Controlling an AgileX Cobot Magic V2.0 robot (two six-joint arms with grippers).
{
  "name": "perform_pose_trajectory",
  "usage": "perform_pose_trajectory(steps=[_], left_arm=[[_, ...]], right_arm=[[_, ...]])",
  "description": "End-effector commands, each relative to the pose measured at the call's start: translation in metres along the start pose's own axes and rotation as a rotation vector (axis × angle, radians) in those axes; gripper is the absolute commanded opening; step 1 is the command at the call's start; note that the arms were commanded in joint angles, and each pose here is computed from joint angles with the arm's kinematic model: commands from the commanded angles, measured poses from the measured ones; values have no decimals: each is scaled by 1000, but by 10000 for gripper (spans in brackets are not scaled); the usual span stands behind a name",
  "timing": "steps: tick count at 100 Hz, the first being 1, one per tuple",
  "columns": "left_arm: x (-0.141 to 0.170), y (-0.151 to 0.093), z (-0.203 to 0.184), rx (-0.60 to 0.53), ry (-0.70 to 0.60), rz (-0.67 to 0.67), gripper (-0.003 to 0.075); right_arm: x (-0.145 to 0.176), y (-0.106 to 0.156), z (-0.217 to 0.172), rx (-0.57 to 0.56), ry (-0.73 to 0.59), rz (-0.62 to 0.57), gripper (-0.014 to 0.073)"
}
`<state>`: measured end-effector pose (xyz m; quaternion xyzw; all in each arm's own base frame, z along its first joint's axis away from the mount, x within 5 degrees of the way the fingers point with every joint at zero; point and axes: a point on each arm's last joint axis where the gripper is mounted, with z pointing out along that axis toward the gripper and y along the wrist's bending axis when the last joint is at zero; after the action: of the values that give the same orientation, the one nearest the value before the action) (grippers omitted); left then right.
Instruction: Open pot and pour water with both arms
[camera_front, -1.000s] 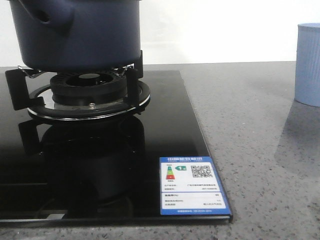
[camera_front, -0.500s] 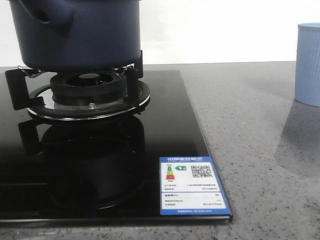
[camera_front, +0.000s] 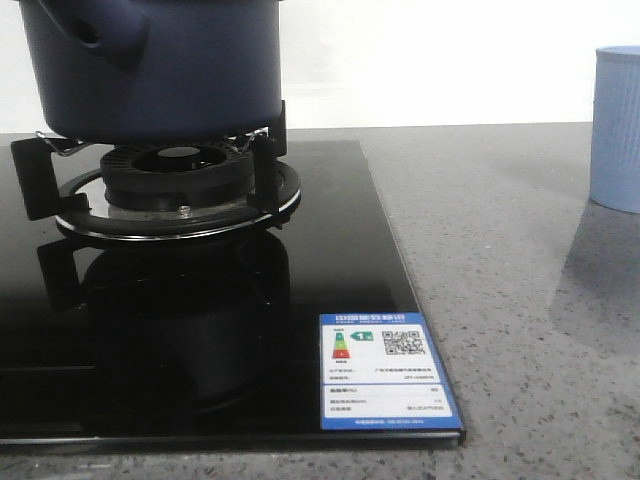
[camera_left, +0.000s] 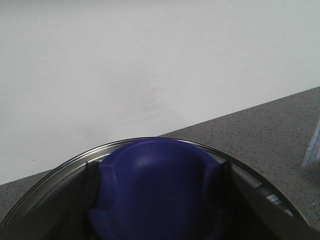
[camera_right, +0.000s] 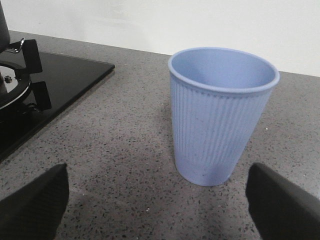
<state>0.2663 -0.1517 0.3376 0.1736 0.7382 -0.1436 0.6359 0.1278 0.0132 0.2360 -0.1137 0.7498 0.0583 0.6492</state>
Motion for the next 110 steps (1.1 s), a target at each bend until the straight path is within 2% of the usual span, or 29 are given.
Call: perform_pose_trajectory(steps=[1, 33, 52, 68, 85, 103, 110], left_arm=[[-27, 2, -9, -29, -135, -13, 372], [-26, 1, -9, -22, -123, -13, 385], [-27, 1, -10, -19, -123, -14, 542], [-38, 1, -26, -6, -155, -19, 538], [-62, 6, -57, -11, -254, -29, 538], [-81, 8, -95, 11, -331, -31, 531], [-84, 10, -107, 14, -335, -30, 483]], right_arm=[[-12, 2, 0, -29, -62, 9, 650], [-12, 2, 0, -29, -63, 9, 650], [-13, 2, 0, -38, -69, 9, 650], [-14, 4, 0, -54, -81, 8, 650], [-16, 7, 0, -84, -105, 8, 650], [-30, 19, -4, -227, -242, 25, 646], [-36, 21, -7, -263, -305, 60, 597]])
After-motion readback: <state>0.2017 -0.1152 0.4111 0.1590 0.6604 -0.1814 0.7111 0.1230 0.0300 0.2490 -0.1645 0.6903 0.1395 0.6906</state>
